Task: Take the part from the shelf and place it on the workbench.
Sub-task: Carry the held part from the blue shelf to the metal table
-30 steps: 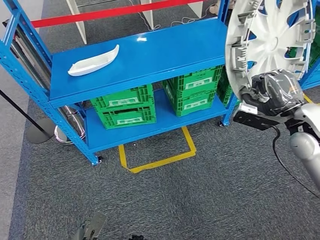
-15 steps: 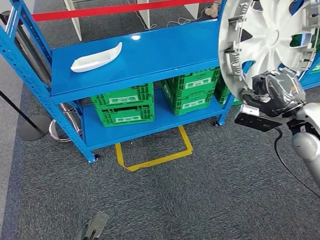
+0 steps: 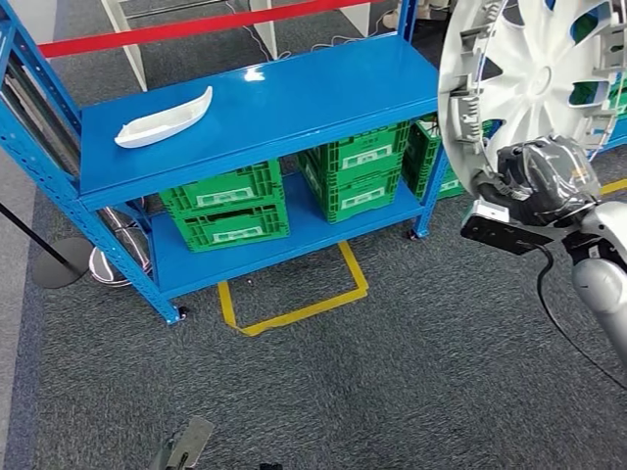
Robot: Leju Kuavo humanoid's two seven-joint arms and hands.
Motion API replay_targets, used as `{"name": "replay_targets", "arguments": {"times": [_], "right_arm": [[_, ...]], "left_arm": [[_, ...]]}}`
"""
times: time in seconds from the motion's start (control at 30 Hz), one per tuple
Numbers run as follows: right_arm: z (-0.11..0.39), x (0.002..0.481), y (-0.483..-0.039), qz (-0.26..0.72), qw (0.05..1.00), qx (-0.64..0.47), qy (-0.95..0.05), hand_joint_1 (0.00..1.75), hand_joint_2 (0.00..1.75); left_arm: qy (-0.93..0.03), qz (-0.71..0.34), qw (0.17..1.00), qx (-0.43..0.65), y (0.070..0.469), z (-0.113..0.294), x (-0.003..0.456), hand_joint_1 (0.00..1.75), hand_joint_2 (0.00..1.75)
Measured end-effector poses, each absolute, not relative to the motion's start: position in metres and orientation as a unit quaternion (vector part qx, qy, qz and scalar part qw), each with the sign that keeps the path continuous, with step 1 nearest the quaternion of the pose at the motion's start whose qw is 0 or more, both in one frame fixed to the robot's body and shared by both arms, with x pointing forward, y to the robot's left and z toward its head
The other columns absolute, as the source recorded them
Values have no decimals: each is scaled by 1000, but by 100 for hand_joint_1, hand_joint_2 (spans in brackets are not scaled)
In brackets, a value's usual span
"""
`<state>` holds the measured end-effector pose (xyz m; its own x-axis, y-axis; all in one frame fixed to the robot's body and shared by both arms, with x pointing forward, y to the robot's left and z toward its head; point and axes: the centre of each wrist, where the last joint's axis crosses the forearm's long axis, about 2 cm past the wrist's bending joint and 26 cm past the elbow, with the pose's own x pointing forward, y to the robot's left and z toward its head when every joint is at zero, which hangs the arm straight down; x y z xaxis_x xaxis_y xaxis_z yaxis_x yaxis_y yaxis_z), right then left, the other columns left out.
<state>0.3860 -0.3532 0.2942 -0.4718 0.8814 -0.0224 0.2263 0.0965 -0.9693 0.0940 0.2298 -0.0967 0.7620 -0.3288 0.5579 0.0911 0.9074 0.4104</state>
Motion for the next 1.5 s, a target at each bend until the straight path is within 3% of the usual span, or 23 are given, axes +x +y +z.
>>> {"name": "replay_targets", "arguments": {"times": [1.5], "right_arm": [[287, 379, -367, 528, 322, -418, -666, 175, 175]], "left_arm": [[-324, -118, 921, 184, 232, -97, 92, 0, 175]]}}
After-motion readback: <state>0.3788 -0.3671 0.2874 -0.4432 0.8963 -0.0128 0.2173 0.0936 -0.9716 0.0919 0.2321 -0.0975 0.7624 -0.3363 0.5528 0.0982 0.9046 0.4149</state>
